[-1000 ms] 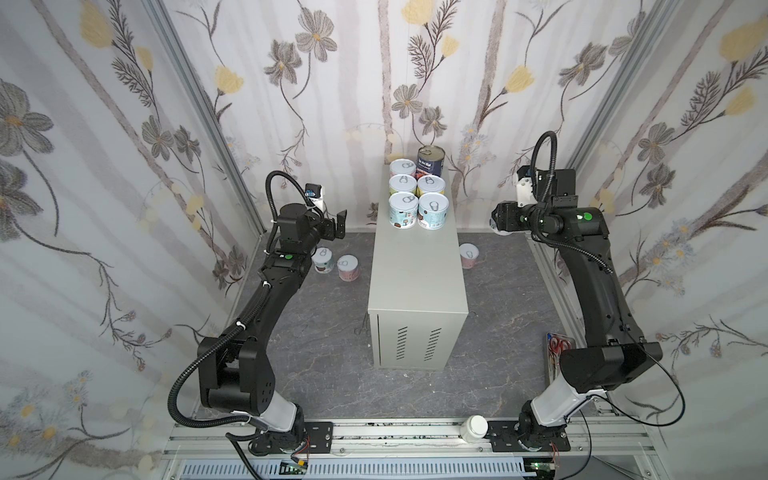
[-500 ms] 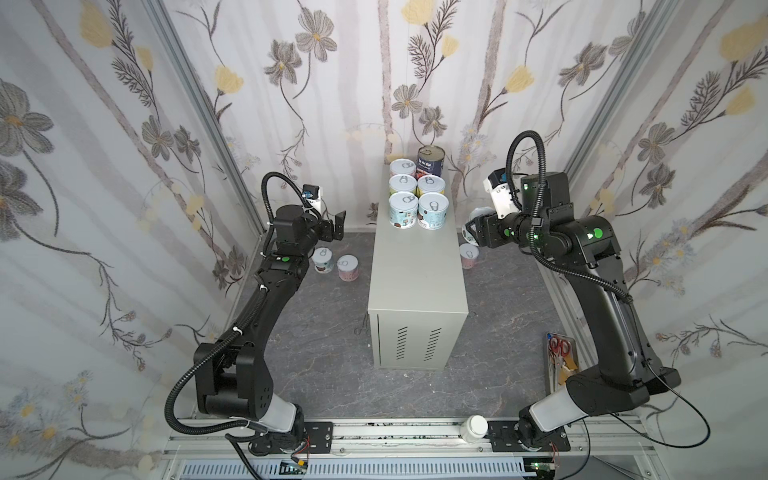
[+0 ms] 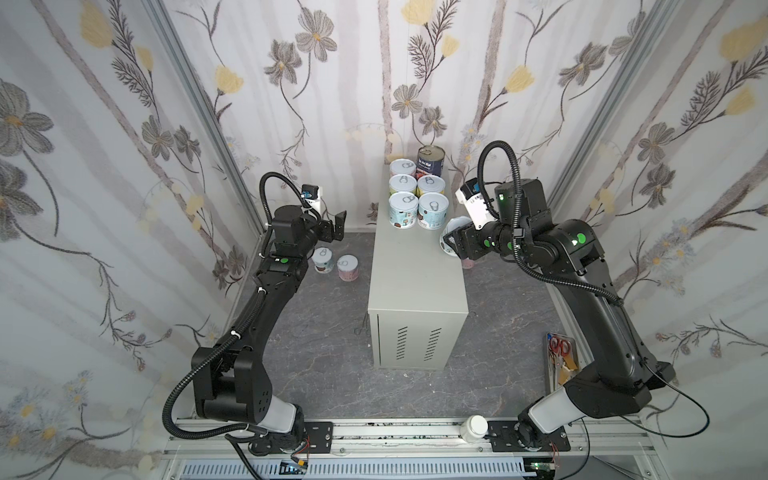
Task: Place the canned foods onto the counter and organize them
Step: 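Carry the light-blue can over the cabinet top beside the can group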
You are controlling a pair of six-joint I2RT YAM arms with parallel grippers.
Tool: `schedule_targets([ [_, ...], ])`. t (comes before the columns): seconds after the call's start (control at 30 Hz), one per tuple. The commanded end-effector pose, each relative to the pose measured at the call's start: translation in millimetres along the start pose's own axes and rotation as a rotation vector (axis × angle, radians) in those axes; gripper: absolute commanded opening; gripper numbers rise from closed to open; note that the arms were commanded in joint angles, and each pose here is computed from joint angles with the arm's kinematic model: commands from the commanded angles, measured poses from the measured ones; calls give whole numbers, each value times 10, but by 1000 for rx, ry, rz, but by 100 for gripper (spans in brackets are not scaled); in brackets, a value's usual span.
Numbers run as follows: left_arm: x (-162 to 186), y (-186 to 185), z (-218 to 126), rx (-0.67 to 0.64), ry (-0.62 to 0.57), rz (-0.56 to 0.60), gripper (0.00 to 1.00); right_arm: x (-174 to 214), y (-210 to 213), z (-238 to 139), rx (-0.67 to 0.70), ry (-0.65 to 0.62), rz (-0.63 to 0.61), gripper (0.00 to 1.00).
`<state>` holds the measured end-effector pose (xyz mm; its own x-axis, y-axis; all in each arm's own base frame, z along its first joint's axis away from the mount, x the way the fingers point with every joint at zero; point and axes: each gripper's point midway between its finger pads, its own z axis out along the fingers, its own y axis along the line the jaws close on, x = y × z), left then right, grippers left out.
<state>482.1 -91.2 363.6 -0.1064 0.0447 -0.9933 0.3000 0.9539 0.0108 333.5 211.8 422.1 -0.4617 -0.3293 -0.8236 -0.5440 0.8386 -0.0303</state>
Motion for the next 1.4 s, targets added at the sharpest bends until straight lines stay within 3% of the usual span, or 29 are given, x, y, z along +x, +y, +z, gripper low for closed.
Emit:
schedule_targets([
  [0.0,-106,-8,-50,2,-32,2,100,-187,6,26,6,-70,-13,43],
  [0.33,8,2,-96,-11,-9,5,100,-170,124,270,-43,-41,-28,44],
  [0.5,-9,6,-101,-12,-11,7,100,-172,151,293,-55,-32,-27,50],
  [0.73,-23,-5,-115,-7,-12,3,100,-188,151,321,-52,-35,-26,68],
  [1.27,-56,0,-197,-18,-16,10,100,-233,234,481,-98,-45,-42,78],
  [1.37,-65,-9,-210,-14,-18,10,100,-251,232,460,-96,-54,-45,84],
])
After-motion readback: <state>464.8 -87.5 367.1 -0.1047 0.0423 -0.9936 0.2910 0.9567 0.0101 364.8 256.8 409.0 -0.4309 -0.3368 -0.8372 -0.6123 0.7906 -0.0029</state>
